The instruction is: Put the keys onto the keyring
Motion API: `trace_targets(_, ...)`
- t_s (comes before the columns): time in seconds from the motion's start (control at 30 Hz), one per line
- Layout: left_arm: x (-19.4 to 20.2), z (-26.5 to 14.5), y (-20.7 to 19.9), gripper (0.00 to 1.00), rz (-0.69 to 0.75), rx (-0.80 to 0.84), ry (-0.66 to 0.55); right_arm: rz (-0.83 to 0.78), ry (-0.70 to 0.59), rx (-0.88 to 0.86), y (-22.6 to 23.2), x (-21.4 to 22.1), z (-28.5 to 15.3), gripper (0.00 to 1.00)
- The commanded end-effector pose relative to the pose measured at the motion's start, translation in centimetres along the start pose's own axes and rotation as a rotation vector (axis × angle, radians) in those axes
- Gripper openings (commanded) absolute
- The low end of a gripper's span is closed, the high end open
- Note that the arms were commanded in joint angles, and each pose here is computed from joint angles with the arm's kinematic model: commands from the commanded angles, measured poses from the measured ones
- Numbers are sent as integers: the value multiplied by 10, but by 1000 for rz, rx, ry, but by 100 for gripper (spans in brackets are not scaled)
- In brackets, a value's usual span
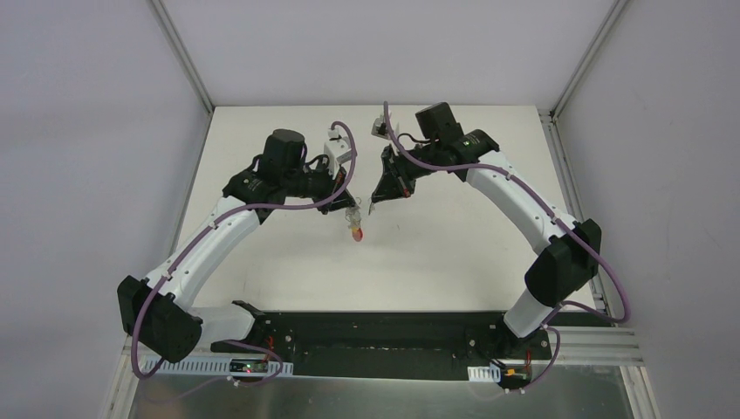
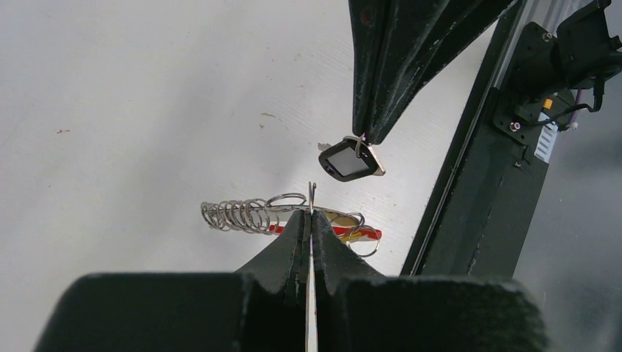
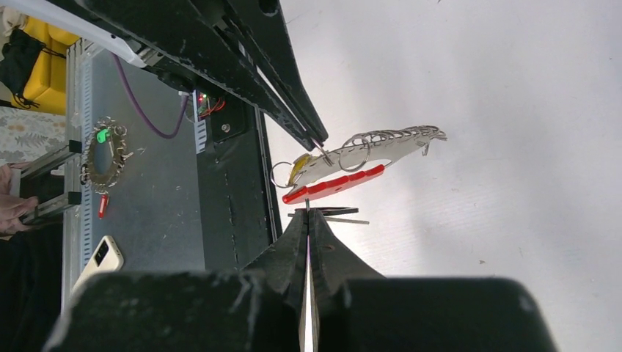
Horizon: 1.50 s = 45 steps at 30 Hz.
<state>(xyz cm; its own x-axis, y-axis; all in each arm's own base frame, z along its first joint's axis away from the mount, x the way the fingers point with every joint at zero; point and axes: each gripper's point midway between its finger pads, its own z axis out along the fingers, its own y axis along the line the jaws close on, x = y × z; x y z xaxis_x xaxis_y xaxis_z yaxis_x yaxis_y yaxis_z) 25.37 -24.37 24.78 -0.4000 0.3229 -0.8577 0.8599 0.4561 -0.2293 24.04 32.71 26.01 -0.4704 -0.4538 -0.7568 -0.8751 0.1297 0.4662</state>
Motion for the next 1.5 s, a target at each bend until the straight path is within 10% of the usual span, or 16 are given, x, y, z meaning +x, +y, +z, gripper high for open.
trace_targets(0.0,-20,-8,-16,0,86,53,-72,-65,-25,29,4,-10,-9,0)
trace_targets(1.47,-23,-2,-22,0,18,81,-111,38,-25,-97,8,-11,15,0)
